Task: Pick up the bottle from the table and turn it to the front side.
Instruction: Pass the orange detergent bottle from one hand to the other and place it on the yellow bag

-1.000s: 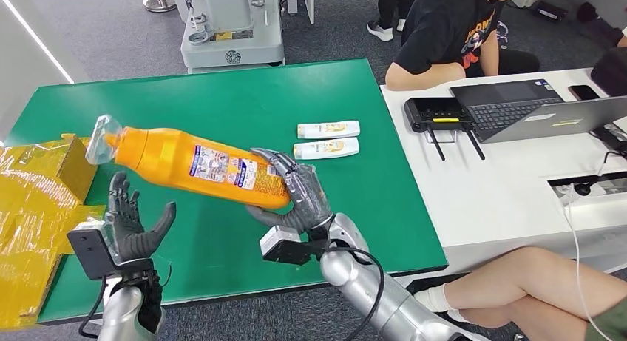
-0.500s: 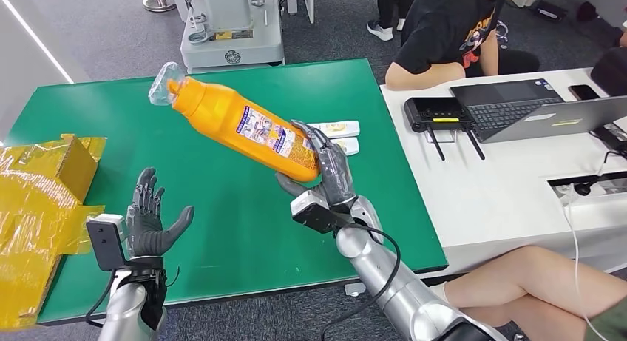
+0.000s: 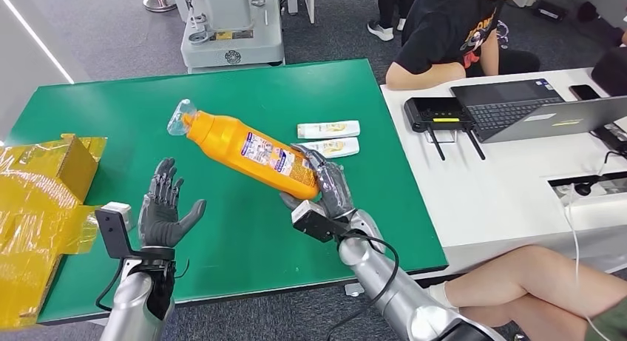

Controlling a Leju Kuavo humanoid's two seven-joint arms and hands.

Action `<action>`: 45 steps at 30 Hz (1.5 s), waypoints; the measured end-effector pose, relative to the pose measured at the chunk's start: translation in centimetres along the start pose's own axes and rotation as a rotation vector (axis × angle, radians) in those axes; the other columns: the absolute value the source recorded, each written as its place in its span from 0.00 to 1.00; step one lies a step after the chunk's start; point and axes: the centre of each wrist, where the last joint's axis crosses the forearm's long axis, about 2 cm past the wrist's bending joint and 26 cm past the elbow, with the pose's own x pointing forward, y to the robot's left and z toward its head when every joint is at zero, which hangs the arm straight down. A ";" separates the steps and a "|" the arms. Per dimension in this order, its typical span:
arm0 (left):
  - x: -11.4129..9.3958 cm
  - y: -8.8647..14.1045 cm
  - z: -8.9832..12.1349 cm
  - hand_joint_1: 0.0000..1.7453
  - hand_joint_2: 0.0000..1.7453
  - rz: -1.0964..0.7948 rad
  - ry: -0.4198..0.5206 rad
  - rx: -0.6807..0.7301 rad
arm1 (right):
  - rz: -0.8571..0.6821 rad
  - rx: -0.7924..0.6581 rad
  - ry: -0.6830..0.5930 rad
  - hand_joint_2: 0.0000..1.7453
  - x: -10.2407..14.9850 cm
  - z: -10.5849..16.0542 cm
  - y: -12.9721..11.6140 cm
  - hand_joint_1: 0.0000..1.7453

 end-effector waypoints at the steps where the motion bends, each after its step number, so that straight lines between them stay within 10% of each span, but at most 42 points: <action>1: 0.1 -0.3 -0.4 0.00 1.00 0.012 -0.002 -0.010 | -0.004 0.003 -0.004 1.00 0.1 0.1 0.2 1.00; 12: 1.2 -3.8 -4.8 0.00 1.00 0.048 -0.018 -0.061 | -0.071 0.003 -0.019 1.00 1.9 -0.3 2.7 1.00; 45: 1.7 -4.1 -6.2 0.00 1.00 0.011 -0.005 -0.083 | -0.042 0.137 0.087 1.00 2.0 1.6 5.0 1.00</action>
